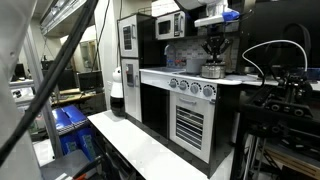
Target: Put the lid on the small pot
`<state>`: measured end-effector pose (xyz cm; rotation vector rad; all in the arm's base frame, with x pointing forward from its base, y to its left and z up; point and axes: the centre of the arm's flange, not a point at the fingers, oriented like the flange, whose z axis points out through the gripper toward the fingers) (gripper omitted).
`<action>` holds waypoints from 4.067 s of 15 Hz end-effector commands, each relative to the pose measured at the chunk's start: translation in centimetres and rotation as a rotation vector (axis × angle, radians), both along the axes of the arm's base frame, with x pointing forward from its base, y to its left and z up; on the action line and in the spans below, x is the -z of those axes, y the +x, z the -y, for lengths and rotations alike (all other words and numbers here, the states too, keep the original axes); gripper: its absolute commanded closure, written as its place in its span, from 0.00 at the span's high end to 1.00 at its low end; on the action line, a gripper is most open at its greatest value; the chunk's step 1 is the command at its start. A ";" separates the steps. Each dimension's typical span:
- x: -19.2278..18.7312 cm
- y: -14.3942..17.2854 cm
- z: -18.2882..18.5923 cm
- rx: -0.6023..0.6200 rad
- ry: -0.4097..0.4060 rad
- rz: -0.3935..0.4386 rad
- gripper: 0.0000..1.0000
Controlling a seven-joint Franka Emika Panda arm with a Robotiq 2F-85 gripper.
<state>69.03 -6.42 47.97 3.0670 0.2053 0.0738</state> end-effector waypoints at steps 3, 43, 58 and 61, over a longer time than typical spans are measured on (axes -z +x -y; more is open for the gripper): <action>0.6 -0.2 -0.8 -0.003 0.007 0.023 0.01; -0.2 -2.0 0.5 0.020 0.020 0.022 0.01; 0.9 -1.3 0.2 0.004 0.032 0.041 0.01; 0.9 -1.2 0.1 0.008 0.038 0.042 0.17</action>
